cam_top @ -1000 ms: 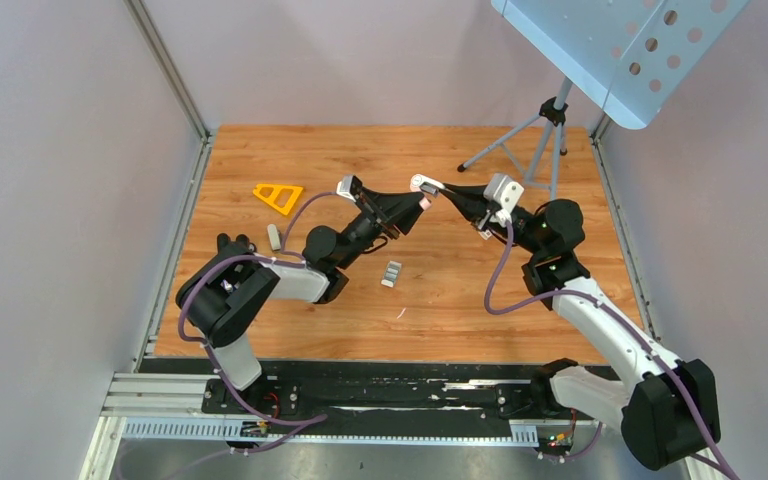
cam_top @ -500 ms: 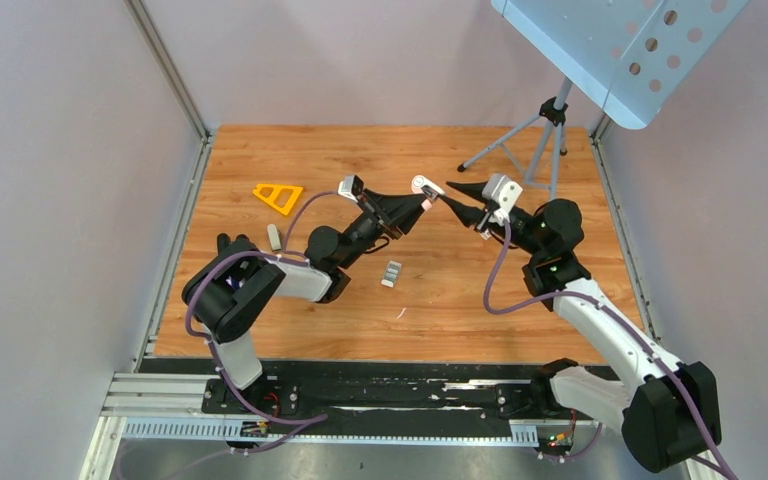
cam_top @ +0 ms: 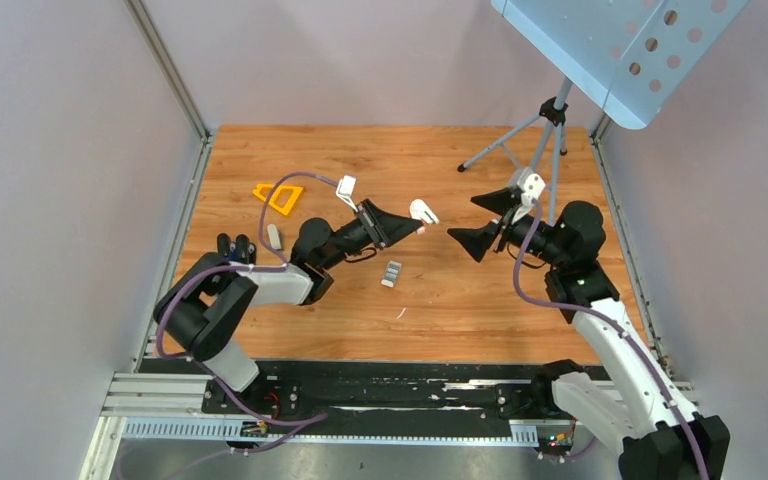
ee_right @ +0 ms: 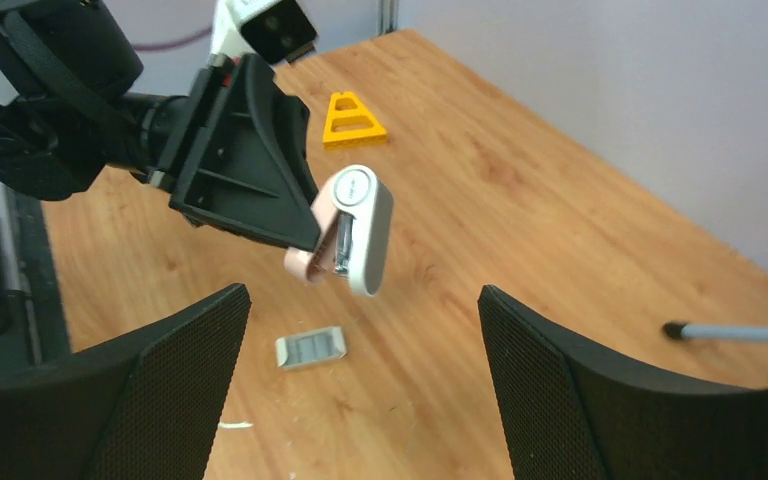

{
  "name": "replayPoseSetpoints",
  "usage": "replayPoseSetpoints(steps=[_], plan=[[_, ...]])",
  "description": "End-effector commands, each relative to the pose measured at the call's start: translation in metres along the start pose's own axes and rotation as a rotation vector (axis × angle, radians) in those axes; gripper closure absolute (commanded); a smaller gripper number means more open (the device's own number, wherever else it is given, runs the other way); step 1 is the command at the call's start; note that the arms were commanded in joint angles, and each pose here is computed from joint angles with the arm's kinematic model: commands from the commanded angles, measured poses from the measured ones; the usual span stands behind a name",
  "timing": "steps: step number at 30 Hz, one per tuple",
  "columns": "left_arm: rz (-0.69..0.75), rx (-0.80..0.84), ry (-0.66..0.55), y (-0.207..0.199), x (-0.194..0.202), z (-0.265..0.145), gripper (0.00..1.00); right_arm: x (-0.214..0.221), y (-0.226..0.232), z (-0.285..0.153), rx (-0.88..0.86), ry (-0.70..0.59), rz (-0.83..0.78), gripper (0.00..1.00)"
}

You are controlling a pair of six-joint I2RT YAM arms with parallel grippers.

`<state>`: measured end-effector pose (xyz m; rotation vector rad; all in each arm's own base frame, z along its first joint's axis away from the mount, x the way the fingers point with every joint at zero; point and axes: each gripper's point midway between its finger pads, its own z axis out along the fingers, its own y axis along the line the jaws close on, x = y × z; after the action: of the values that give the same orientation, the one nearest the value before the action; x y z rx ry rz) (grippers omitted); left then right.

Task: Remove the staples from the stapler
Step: Unload the staple at the center of the board.

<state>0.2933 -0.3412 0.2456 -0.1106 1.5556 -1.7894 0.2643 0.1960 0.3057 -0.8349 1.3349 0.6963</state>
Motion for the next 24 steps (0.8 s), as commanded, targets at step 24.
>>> replayPoseSetpoints(steps=[24], plan=[[1.102, 0.002, 0.631, 0.009, 0.075, -0.05, 1.0, 0.071, 0.073, -0.013, -0.658, 0.058, 0.1, 0.1]])
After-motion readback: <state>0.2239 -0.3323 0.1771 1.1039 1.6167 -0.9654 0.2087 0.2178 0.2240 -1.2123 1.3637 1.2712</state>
